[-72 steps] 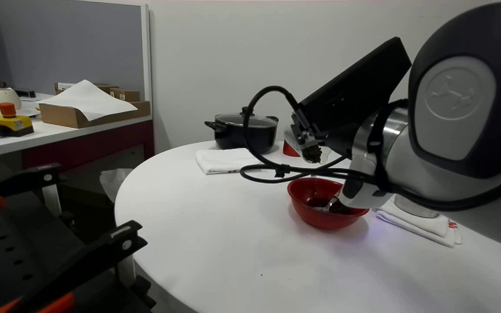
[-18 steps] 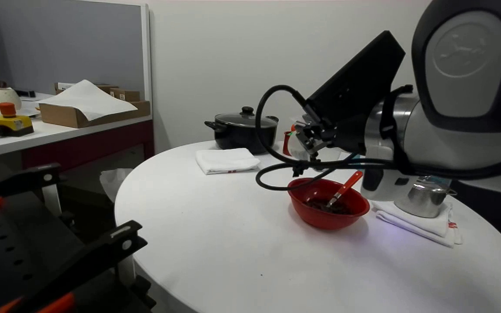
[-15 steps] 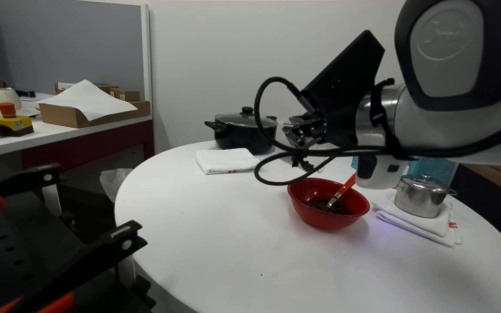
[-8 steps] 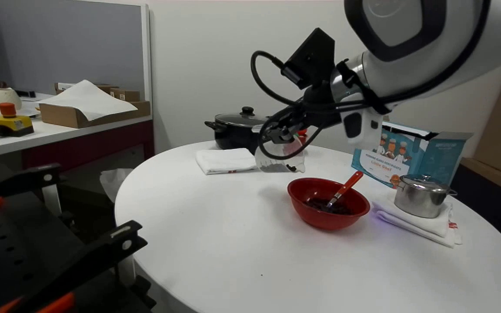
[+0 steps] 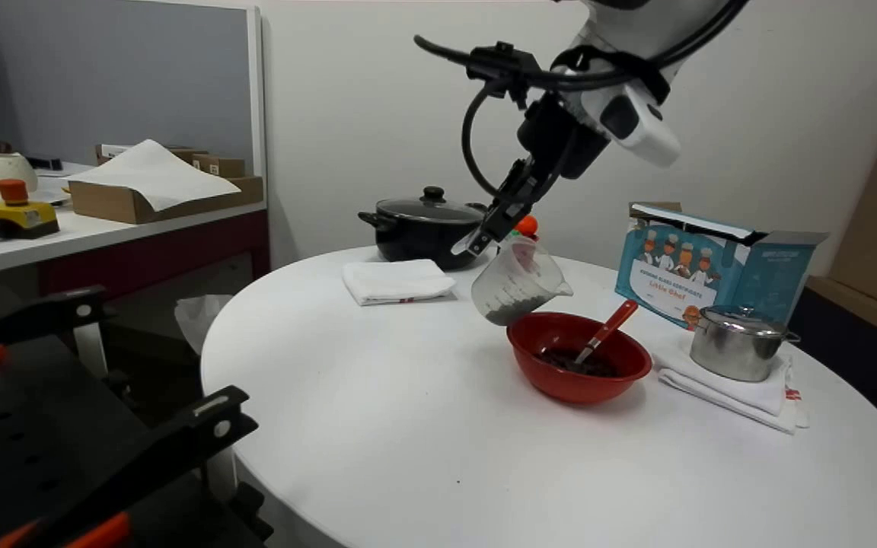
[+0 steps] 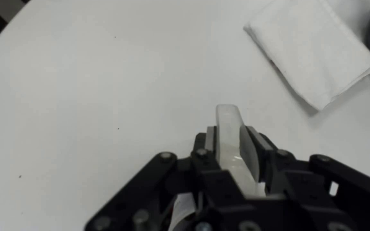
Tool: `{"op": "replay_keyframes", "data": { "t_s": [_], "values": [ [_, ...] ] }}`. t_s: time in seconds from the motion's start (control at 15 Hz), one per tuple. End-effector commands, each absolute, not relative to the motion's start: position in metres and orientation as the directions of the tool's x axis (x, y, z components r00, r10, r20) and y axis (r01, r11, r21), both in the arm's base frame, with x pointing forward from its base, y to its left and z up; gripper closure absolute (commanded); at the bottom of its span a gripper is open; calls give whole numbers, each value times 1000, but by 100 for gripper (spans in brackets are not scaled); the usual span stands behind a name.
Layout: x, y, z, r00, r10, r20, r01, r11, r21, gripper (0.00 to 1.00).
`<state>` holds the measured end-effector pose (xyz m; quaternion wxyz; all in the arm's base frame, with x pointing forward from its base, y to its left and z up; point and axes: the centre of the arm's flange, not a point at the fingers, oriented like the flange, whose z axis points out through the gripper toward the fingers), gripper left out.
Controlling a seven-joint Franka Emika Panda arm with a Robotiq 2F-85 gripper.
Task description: Pour some of the things in the jug into the bowl
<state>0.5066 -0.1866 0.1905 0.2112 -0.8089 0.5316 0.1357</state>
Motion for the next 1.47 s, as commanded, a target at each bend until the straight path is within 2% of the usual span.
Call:
{"op": "replay_keyframes", "data": {
  "t_s": [0.0,0.53,0.87,1.0,1.4],
  "values": [
    [497,-150,229,401,-868,-294,-915,-395,-82,94],
    [501,-18,244,609,-793,19,-777,-591,218,94],
    [499,46,222,710,-666,231,-698,-620,357,94],
    [501,55,214,730,-629,269,-682,-640,354,94],
    [505,59,175,782,-579,232,-622,-700,351,94]
  ]
}}
